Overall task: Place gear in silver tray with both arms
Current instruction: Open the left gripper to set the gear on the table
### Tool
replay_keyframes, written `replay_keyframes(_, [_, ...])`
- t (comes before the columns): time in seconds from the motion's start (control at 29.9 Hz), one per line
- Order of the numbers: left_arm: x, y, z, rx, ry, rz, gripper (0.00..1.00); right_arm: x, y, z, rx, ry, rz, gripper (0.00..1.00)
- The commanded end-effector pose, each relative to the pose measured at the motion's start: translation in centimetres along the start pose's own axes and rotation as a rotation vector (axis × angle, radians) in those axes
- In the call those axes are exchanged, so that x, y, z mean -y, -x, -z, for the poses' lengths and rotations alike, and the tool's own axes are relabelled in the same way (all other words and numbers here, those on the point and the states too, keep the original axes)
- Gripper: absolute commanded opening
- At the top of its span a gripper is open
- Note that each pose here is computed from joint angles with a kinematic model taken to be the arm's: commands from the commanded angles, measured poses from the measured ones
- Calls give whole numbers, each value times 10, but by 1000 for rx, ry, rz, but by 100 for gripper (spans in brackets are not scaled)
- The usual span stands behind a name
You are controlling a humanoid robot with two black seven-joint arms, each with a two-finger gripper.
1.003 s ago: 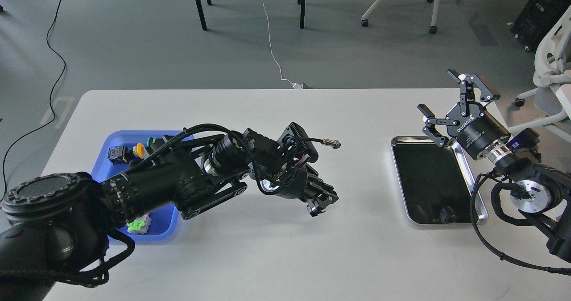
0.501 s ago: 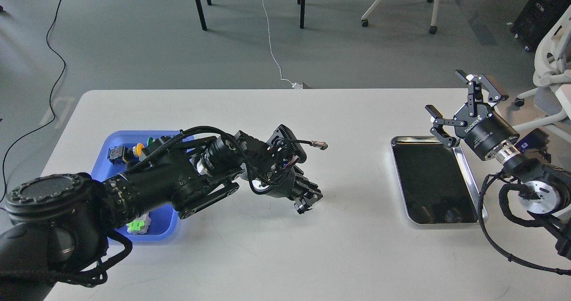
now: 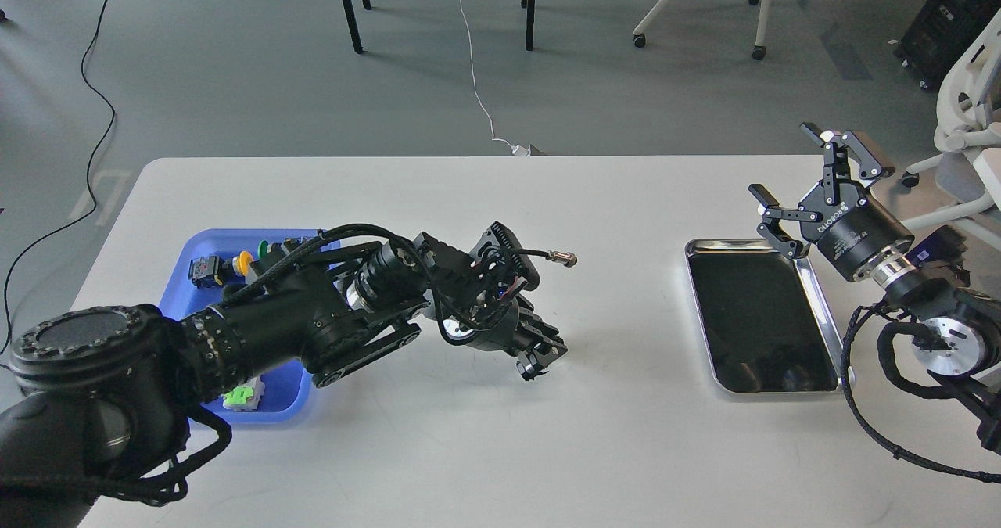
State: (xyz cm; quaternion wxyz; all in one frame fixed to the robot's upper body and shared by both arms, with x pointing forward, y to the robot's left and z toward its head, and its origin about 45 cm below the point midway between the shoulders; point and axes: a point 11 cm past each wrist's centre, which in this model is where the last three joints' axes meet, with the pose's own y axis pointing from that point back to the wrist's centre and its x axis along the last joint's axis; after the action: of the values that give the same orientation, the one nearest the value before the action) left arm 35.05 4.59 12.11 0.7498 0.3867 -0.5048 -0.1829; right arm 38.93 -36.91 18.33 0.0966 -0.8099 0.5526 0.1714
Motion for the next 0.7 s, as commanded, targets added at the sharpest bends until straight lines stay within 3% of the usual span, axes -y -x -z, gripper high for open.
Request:
replay_keyframes(0.0, [-2,-5,1,0,-2,-16,82,0,-1,1,-1,-2,-1,99])
replay_keyframes(0.1, [-8,-18,4,6,-8,-43,90,0,0,1,0,-2,0,99])
replay_keyframes(0.27, [-38,-82,8,-117,45,-253,97,0,2,-1,-6,9,9,99])
replay_keyframes(0.47, [-60,-123,-5,-434,269,-504,98,1,7,2,-12,11,30,99])
replay_keyframes(0.53, [-82,-123,10,-638,352,-649,98,3,12,3,-22,15,51,99])
replay_keyframes(0.67, [-102,-73,47,-1078,446,-895,98,6,20,1,-93,48,100,99])
